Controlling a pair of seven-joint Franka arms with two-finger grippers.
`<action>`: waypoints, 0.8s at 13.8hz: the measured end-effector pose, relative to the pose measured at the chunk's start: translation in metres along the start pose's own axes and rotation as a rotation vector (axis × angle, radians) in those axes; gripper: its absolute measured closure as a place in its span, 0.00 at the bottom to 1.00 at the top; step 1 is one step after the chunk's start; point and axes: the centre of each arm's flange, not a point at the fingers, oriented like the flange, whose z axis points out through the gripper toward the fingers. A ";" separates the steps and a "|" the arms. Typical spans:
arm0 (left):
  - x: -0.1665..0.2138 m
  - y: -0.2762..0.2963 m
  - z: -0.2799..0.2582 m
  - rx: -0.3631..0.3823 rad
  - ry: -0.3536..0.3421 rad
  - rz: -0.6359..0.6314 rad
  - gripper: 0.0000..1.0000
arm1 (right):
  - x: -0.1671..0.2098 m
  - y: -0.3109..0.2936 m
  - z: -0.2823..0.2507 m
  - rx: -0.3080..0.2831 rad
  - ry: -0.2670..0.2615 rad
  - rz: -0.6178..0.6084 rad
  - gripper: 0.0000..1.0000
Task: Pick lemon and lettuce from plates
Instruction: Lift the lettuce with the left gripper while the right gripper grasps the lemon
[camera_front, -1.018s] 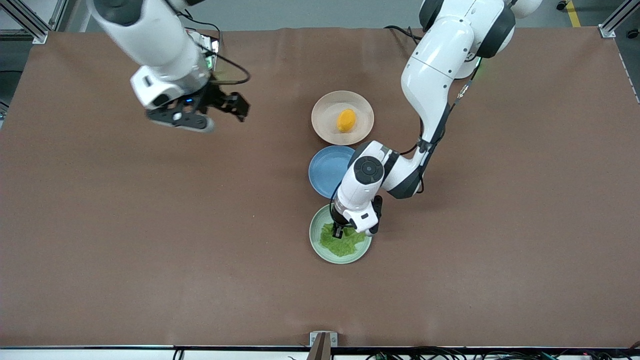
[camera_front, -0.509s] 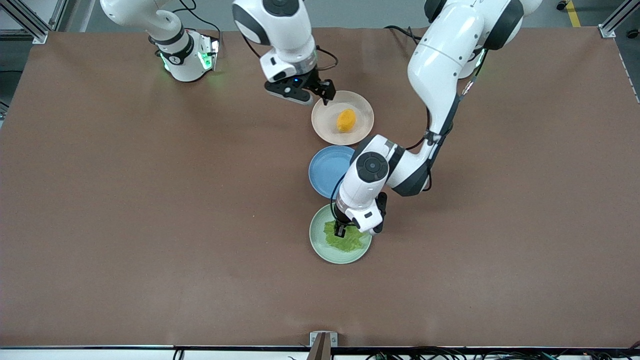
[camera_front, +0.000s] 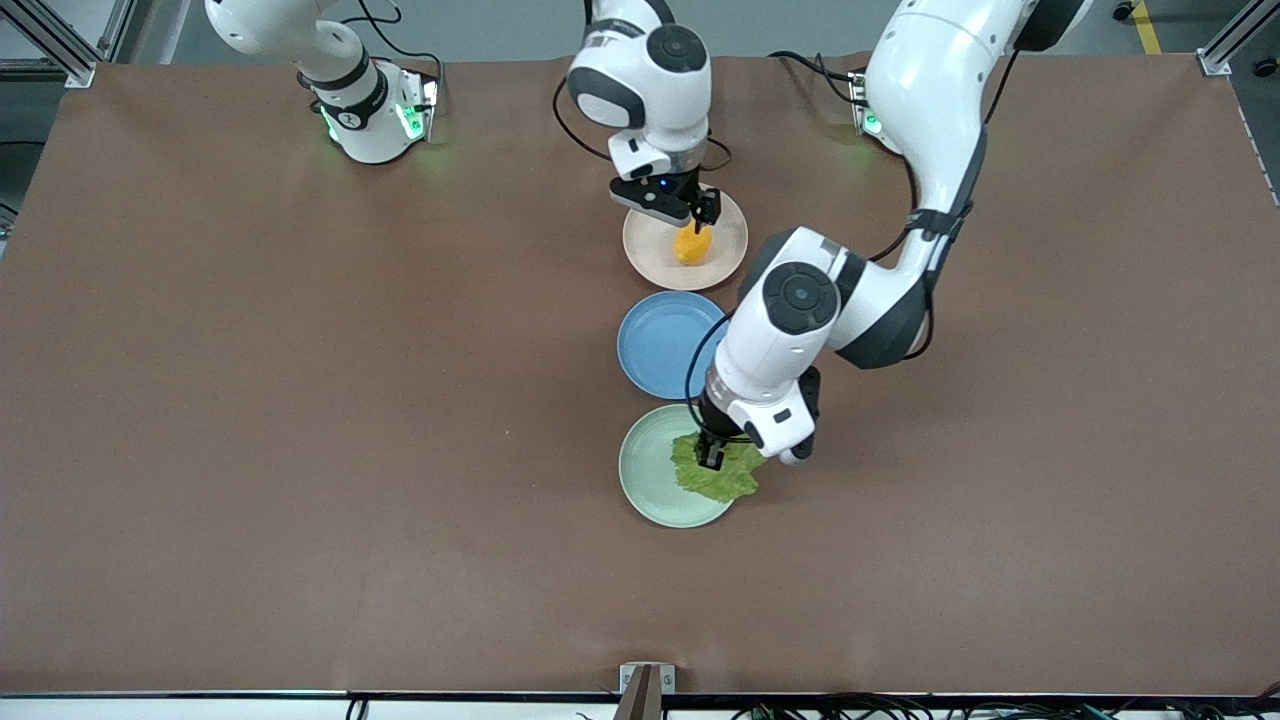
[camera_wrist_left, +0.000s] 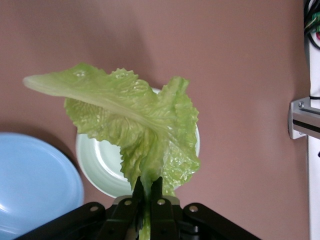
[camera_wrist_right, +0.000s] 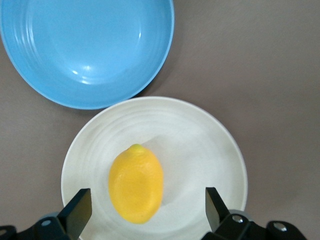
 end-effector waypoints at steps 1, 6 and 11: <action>0.014 -0.006 -0.009 0.014 0.007 0.040 0.93 | -0.004 -0.008 0.014 -0.008 0.000 0.000 0.00; 0.104 -0.065 -0.035 0.115 0.027 0.269 0.93 | -0.011 -0.020 0.047 -0.026 0.043 -0.005 0.00; 0.198 -0.134 -0.032 0.194 0.013 0.449 0.93 | -0.013 -0.019 0.054 -0.036 0.043 0.000 0.01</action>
